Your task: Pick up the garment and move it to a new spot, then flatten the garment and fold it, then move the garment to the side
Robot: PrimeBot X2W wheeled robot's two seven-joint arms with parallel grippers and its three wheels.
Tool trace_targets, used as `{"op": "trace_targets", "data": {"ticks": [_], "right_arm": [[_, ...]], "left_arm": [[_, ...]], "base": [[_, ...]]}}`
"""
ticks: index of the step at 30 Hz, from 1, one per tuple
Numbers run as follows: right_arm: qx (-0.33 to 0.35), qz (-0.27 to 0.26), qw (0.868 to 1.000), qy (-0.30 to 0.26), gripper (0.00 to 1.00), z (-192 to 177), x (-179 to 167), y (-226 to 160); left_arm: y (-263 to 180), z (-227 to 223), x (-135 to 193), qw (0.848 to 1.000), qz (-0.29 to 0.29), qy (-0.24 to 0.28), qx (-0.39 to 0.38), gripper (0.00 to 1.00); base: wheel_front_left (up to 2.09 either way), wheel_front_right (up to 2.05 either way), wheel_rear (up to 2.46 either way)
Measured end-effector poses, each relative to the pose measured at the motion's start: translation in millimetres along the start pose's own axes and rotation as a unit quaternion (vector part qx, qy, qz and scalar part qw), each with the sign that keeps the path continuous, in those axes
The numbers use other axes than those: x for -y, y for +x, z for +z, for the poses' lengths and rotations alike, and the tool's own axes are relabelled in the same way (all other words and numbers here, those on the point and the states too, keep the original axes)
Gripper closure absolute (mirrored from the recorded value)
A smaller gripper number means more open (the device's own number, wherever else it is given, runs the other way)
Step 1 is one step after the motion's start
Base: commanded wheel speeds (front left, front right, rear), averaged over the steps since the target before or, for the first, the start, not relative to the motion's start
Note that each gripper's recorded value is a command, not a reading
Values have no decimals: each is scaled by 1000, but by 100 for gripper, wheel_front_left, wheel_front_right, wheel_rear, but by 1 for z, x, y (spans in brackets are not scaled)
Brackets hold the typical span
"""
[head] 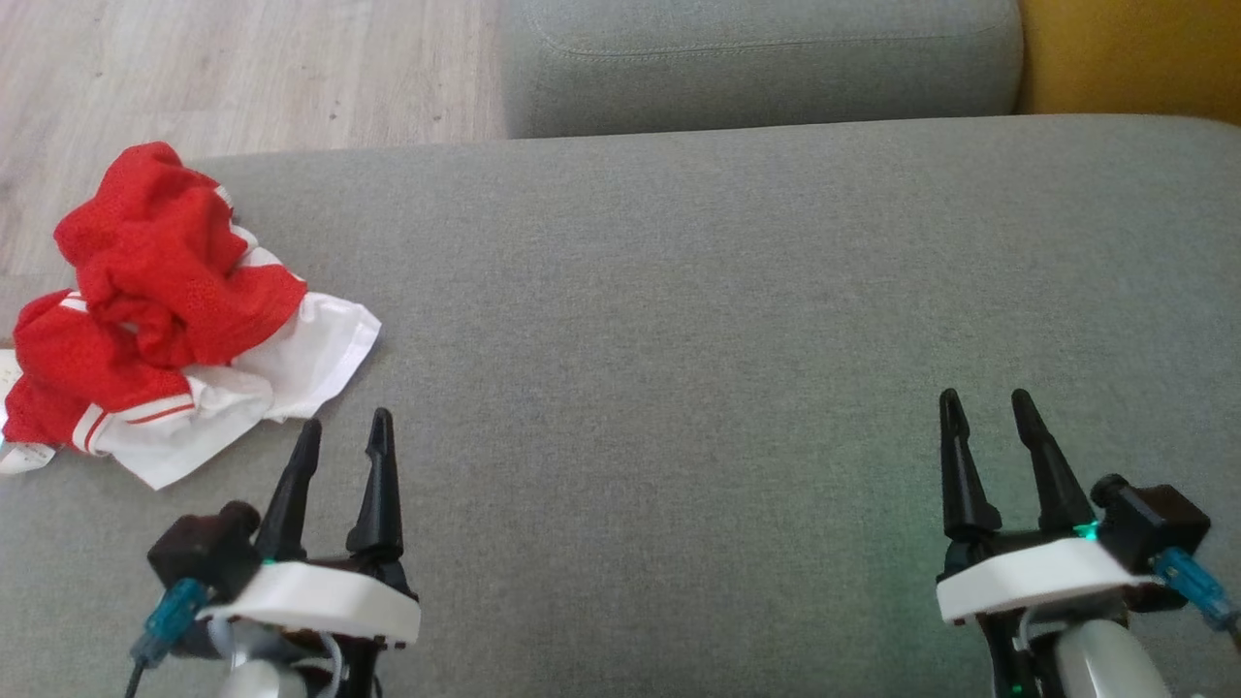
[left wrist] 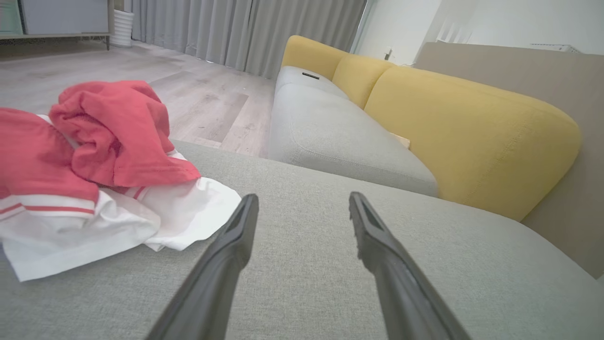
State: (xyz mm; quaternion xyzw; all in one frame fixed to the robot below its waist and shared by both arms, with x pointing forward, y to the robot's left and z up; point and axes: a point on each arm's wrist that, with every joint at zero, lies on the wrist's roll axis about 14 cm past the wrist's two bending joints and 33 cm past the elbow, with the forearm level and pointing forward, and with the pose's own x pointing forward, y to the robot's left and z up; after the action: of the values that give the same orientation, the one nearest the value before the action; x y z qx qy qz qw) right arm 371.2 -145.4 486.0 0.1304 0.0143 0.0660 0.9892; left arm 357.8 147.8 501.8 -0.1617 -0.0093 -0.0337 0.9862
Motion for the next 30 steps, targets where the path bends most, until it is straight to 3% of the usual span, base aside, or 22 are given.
{"op": "trace_targets", "data": {"ticks": [21, 30], "right_arm": [[29, 21, 993, -116, 0, 12, -5, -1], [28, 19, 993, -115, 0, 11, -4, -1]], "left_arm": [[1, 9, 28, 988, -63, 134, 34, 0], [2, 7, 27, 988, -62, 136, 30, 0]], "base": [[0, 0, 0], [0, 0, 0]]}}
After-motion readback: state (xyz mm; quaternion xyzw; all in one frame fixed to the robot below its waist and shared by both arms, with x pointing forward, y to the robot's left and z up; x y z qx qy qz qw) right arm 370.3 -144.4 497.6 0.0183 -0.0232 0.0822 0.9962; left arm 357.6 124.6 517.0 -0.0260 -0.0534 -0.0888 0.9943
